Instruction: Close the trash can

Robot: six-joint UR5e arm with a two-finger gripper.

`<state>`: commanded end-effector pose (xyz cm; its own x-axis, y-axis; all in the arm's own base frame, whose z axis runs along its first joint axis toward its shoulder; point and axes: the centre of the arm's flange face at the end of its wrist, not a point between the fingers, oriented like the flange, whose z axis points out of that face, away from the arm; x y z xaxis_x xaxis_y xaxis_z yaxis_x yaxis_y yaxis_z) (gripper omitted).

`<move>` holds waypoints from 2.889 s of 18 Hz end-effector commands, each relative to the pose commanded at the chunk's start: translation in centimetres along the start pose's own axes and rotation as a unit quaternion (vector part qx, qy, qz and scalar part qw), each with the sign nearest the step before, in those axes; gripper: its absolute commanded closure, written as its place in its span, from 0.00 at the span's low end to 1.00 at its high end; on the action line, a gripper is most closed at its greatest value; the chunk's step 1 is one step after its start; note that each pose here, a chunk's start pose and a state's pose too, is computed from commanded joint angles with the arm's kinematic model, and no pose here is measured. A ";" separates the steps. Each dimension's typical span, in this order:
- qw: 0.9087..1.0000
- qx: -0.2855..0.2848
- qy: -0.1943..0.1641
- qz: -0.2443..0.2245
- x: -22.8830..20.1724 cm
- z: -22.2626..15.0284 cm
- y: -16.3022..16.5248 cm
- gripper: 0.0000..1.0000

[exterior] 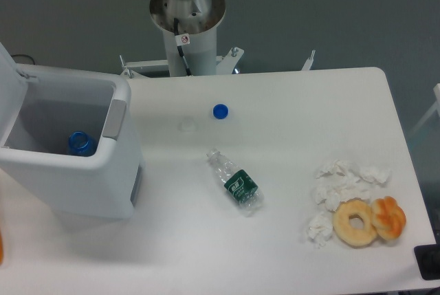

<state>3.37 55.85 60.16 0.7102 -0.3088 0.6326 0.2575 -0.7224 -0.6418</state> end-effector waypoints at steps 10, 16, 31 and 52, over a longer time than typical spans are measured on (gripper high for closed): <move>1.000 -0.007 -0.005 0.016 -1.1 0.5 0.6 0.00; 1.000 0.004 -0.022 0.013 -3.3 -1.1 0.6 0.00; 0.996 0.041 -0.083 0.010 -10.5 -7.1 0.4 0.00; 0.985 0.030 -0.169 -0.019 -17.4 -9.8 3.1 0.00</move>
<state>-14.58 52.95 51.46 0.8741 -0.0521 0.4830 0.3186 -0.6890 -0.6509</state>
